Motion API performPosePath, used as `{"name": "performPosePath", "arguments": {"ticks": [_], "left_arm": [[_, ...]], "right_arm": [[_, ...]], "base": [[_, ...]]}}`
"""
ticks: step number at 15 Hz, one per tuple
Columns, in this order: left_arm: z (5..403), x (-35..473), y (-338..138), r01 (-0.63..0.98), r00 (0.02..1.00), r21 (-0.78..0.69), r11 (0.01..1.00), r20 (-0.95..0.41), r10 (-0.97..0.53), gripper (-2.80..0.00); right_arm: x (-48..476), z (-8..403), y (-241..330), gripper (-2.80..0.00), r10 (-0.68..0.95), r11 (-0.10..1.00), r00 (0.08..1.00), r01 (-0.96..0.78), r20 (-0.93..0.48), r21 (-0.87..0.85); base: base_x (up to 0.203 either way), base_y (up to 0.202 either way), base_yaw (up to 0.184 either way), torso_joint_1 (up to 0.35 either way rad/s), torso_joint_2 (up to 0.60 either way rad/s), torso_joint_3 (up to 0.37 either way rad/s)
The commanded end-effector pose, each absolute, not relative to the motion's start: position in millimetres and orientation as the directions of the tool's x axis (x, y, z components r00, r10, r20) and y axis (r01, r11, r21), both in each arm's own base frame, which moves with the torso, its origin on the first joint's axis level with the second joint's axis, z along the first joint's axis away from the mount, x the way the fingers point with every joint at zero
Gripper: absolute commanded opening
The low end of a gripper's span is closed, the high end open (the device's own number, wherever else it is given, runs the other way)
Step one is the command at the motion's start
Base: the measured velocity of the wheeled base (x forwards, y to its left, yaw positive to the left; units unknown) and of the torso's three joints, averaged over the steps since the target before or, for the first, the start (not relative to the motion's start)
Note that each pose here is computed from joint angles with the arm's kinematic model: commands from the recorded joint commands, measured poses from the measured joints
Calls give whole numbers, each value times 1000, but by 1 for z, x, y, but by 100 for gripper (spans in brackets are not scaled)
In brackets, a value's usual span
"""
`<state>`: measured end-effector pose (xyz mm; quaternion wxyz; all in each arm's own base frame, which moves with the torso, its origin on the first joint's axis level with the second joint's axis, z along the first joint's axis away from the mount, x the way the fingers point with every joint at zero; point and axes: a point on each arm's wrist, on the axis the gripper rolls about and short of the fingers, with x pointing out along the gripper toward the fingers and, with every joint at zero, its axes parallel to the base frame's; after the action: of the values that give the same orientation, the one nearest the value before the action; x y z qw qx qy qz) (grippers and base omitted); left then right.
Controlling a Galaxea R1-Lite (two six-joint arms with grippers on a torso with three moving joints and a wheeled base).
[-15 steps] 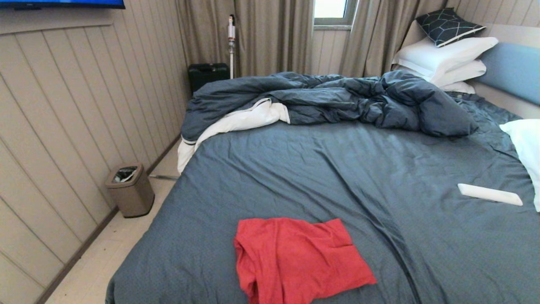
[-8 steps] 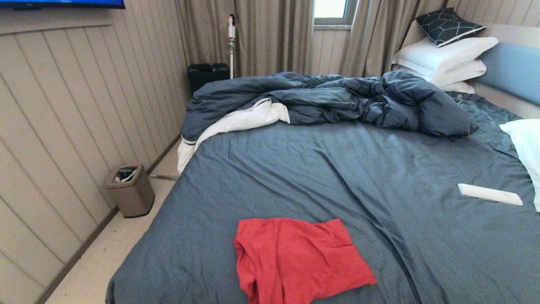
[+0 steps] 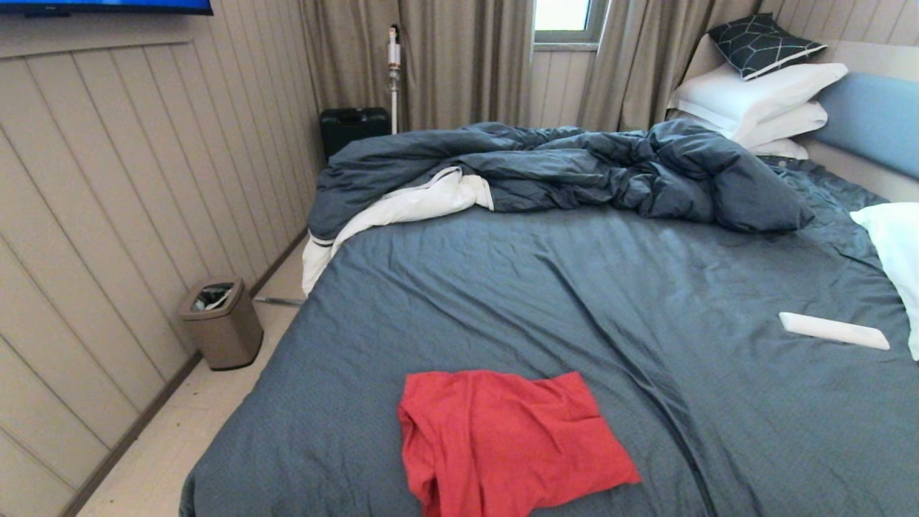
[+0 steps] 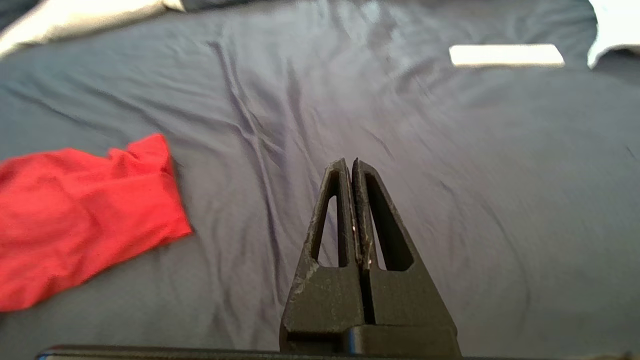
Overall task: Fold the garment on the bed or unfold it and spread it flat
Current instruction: Unford the red T-shirt
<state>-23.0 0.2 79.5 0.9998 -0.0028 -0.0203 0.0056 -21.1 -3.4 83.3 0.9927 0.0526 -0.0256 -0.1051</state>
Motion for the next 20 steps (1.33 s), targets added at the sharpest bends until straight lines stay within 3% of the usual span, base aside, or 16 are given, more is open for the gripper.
{"name": "performPosePath", "arguments": {"ticks": [1, 11, 20], "left_arm": [[80, -23, 0, -12, 999, -7, 1000, 40, 12, -280], [82, -23, 0, -14, 998, 8, 1000, 63, 13, -280], [81, -23, 0, -13, 998, -7, 1000, 56, 14, -280]], "right_arm": [[-23, 82, -3, -280, -172, 981, 983, 165, 63, 101], [-23, 86, 0, -280, -33, 996, 995, 41, 99, -82], [-24, 88, -1, -280, -59, 997, 991, 53, 118, 61]], "base": [[0, 0, 0, 0, 0, 0], [0, 0, 0, 0, 0, 0], [0, 0, 0, 0, 0, 0]]}}
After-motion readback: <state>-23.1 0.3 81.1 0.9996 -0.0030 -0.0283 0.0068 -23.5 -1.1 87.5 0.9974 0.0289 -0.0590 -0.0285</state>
